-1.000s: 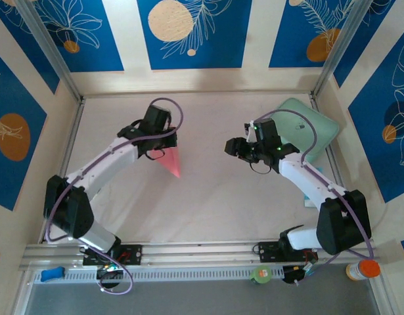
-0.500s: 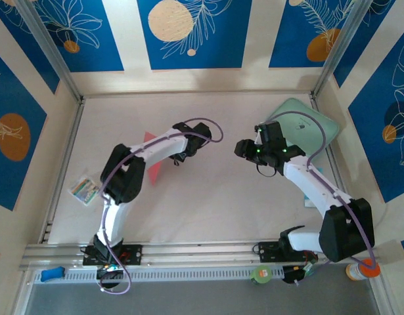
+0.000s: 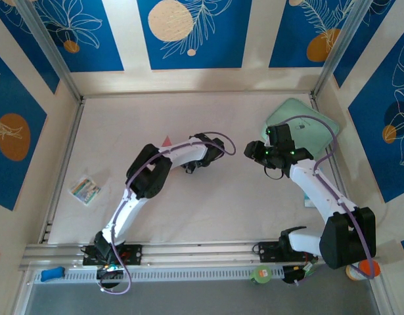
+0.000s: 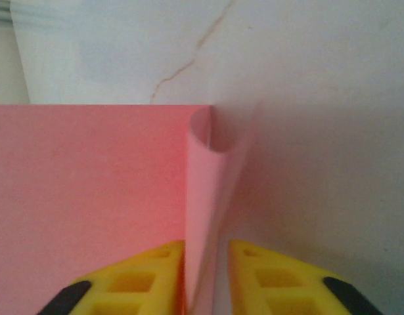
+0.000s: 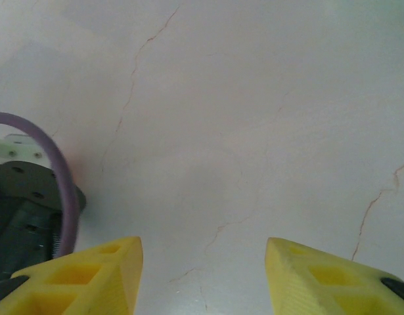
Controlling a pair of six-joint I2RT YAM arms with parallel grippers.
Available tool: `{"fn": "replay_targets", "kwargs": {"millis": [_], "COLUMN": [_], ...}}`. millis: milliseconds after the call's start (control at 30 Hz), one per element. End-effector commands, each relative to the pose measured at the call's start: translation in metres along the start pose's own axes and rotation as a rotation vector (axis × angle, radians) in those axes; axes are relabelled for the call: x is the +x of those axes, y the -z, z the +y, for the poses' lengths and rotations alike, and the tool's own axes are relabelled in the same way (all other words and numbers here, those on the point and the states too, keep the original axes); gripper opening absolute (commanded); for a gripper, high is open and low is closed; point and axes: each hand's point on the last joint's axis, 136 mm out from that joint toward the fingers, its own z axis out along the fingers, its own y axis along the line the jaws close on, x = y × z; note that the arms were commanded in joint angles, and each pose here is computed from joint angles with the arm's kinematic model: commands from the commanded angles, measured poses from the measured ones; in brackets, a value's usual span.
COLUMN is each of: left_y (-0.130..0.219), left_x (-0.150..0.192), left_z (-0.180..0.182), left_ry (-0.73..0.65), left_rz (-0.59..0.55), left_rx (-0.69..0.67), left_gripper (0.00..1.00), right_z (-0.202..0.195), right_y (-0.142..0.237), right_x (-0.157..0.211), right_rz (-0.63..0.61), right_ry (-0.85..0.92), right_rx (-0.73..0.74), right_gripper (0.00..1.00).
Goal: Fold a paper plane with a square sheet of paper (pick it up from the middle)
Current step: Turn over the paper at the center of the table, then move the paper to the center of the table.
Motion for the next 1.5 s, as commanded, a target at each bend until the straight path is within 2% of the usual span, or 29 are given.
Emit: {"fn": "replay_targets", "kwargs": {"millis": [0, 200, 333, 600, 733, 833, 933, 1100, 1367, 1467], "left_y": [0.004, 0.017, 0.037, 0.1, 0.119, 0.119, 0.108, 0.085, 0.066, 0.052], "left_x": [0.0, -0.002, -0.004, -0.013, -0.015, -0.014, -0.008, 0.002, 0.019, 0.026], "left_z": [0.004, -0.002, 0.003, 0.003, 0.013, 0.021, 0.023, 0.042, 0.091, 0.095], "left_ry": [0.01, 0.032, 0.088, 0.232, 0.247, 0.255, 0.272, 0.366, 0.609, 0.627], "left_rz": [0.001, -0.014, -0.023, -0.159, -0.219, -0.241, -0.222, -0.173, -0.21, -0.226], "left_rx": [-0.03, 0.017, 0.103, 0.527, 0.624, 0.673, 0.727, 0.784, 0.943, 0.961], "left_gripper": [0.33, 0.56, 0.71, 0.88, 0.89, 0.89, 0.87, 0.78, 0.8, 0.8], "right_z": [-0.001, 0.001, 0.001, -0.001, 0.001, 0.003, 0.005, 0.009, 0.015, 0.017], "right_y": [0.002, -0.003, -0.005, -0.012, -0.017, -0.02, -0.023, -0.027, -0.037, -0.039], "right_x": [0.004, 0.003, 0.003, 0.006, 0.008, 0.01, 0.011, 0.015, 0.021, 0.022], "right_rz": [0.028, 0.047, 0.053, 0.068, 0.082, 0.091, 0.098, 0.115, 0.15, 0.155], "right_ry": [-0.016, -0.032, -0.047, -0.072, -0.081, -0.083, -0.081, -0.074, -0.064, -0.062], "right_rx": [-0.009, -0.013, -0.02, -0.023, -0.035, -0.041, -0.047, -0.055, -0.062, -0.065], "right_gripper": [0.52, 0.52, 0.52, 0.52, 0.52, 0.52, 0.52, 0.52, 0.52, 0.52]}}
